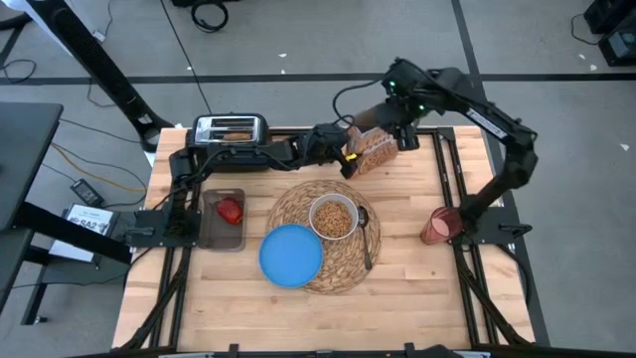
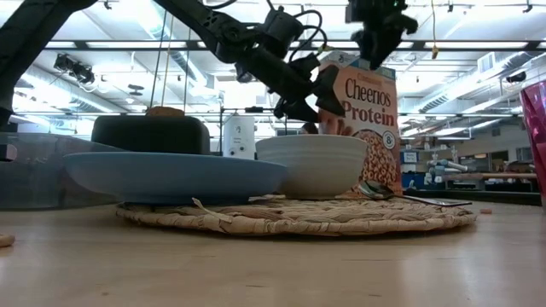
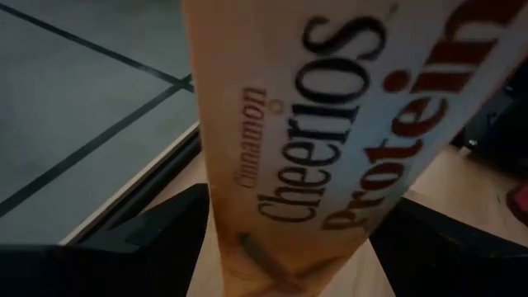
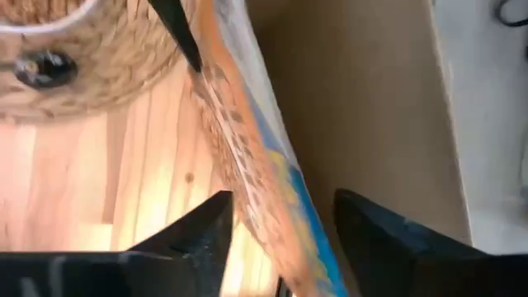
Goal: Arrange a breakfast setting
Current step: Pour the cereal from the yellow cereal box into the white bowl
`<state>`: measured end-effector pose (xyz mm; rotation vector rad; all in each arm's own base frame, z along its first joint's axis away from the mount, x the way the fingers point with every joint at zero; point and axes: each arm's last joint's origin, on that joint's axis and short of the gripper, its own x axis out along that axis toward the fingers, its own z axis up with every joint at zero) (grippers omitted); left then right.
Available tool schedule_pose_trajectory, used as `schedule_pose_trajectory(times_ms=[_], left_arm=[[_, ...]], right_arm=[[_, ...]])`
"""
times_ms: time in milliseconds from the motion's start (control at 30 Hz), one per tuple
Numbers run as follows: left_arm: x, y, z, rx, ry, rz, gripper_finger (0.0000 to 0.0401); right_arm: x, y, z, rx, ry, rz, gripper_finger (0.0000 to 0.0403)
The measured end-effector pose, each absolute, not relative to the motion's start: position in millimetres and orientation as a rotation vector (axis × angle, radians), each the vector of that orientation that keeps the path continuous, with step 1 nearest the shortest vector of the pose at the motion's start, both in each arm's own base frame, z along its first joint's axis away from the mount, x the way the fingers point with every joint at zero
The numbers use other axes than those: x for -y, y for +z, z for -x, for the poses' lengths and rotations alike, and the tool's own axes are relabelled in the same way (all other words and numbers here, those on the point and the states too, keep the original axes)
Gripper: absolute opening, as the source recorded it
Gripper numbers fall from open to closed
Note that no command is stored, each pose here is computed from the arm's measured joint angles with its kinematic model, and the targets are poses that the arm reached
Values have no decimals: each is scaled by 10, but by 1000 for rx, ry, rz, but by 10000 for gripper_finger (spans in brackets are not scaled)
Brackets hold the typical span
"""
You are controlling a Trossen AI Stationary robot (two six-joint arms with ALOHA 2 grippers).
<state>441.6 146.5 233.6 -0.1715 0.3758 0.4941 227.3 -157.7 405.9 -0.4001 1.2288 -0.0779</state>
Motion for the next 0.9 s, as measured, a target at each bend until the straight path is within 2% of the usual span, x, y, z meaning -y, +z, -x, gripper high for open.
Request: schedule_pose_trajectory(times_ms=[133,367,700,900], left_arm=[[-1458,2347,-4407,-383,493,172,316],[-1476,2460,-4356,-368,498,164,316],[-1454,2672,-4209,-403,477,163,316],[-1404,2854,-4069,-437,475,153,316]], right_arm=[[1683,3996,-2318,-1241,-84,396,156],[1702,3932,-2287,-1287,-62,372,16],[1685,4030,-2058,-1352,-172,350,6],[1689,4105,-1829,-1368,-258,254,4]])
